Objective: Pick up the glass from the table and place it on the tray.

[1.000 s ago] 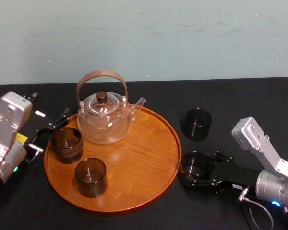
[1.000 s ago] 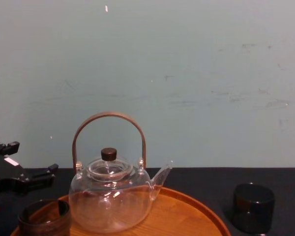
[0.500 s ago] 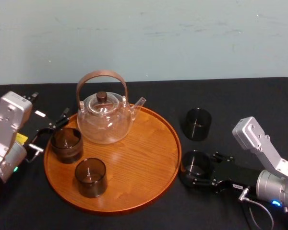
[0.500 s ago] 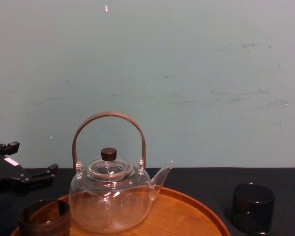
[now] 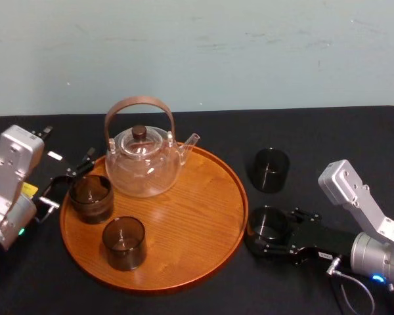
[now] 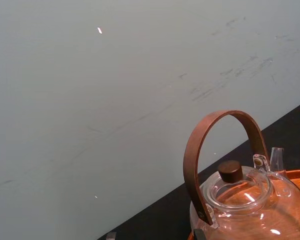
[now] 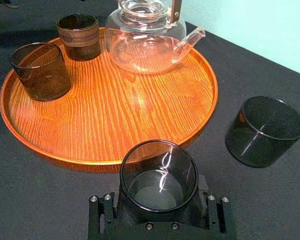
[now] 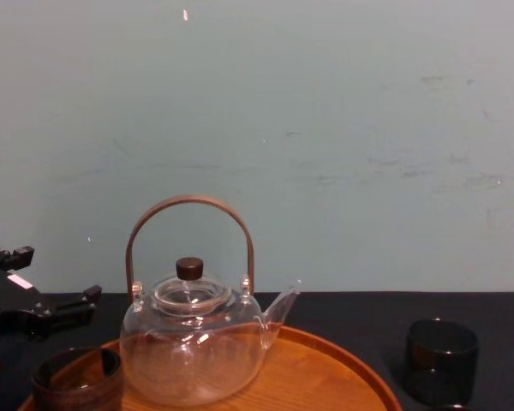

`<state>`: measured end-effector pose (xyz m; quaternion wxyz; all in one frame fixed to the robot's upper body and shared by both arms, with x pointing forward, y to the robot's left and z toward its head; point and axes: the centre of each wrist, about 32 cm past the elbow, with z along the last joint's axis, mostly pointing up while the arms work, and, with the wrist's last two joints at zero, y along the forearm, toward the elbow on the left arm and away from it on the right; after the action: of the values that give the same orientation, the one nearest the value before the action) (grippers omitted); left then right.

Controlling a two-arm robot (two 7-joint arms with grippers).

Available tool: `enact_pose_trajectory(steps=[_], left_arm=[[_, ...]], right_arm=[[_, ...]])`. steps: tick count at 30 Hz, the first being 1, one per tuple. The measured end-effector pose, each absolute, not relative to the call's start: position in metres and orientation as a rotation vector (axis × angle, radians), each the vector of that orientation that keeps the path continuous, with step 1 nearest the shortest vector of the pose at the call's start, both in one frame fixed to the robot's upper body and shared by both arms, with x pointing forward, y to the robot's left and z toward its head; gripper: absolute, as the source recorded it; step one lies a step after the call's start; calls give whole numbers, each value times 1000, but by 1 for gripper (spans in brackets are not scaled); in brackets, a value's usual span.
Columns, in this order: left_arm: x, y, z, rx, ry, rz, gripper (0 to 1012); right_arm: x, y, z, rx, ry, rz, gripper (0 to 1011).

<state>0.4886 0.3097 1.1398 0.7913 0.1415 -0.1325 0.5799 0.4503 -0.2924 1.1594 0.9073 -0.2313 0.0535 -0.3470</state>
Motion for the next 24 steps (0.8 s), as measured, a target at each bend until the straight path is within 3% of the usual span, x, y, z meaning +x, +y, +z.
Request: enact_pose_trajectory(steps=[12,24], left_arm=[[489,310,1140,304,-285,1248,1001],[489,310,1140,305,-285,1248,1001]], right_arm=[[451,-298,1163,-455,108,-726,883],[454,-307,1188,-400,73,-715,883]])
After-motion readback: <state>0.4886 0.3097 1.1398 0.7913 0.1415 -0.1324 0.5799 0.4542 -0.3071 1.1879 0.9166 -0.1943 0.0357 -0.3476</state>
